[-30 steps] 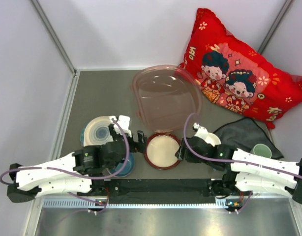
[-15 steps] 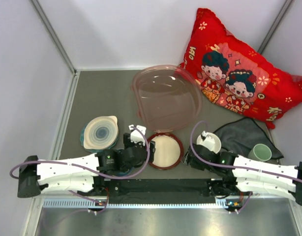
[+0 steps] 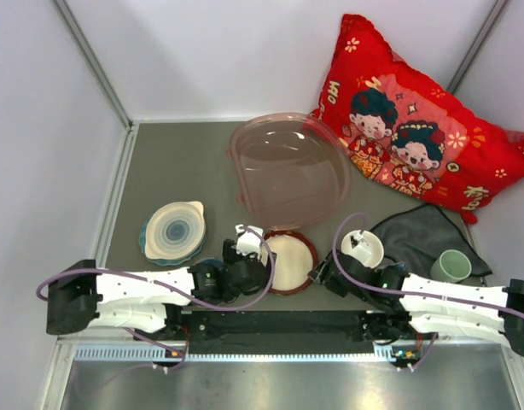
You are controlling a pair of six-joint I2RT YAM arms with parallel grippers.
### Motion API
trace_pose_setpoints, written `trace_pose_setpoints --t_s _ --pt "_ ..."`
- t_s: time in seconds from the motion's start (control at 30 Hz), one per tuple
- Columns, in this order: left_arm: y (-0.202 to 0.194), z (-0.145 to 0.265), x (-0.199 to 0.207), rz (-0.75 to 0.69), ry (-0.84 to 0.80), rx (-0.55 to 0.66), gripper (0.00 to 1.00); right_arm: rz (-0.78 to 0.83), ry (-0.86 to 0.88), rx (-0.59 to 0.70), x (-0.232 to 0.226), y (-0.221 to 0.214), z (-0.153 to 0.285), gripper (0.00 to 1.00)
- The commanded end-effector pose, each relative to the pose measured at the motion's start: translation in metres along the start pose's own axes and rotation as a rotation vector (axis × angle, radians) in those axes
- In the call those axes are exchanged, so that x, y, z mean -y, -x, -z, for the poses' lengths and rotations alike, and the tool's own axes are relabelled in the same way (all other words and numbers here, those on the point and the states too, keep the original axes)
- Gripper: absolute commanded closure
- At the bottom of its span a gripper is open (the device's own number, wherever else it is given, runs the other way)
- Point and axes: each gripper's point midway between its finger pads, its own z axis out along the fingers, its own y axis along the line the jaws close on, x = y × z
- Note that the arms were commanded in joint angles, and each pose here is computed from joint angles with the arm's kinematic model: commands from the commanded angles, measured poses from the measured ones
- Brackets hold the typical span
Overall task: Place the mixed dishes into the plastic bin
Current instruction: Pick up the plate at the center of the board.
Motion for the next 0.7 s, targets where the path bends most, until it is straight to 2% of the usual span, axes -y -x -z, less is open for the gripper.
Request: trace_pose_setpoints --t_s 0.0,0.3,0.67 --pt "-0.007 -0.008 0.005 0.064 -0.013 0.012 0.01 -0.036 -0.002 -0.013 0.004 -0.008 -0.008 0.44" --pt "-0.020 -0.019 0.004 0.049 0.000 -0.008 0.01 -0.058 -0.042 -0.007 0.011 -0.010 -0.015 0.47" --pt "-0.019 -0.022 0.003 0.039 -0.002 -0.014 0.01 -0.090 -0.090 0.010 0.021 -0.011 -0.025 0.57"
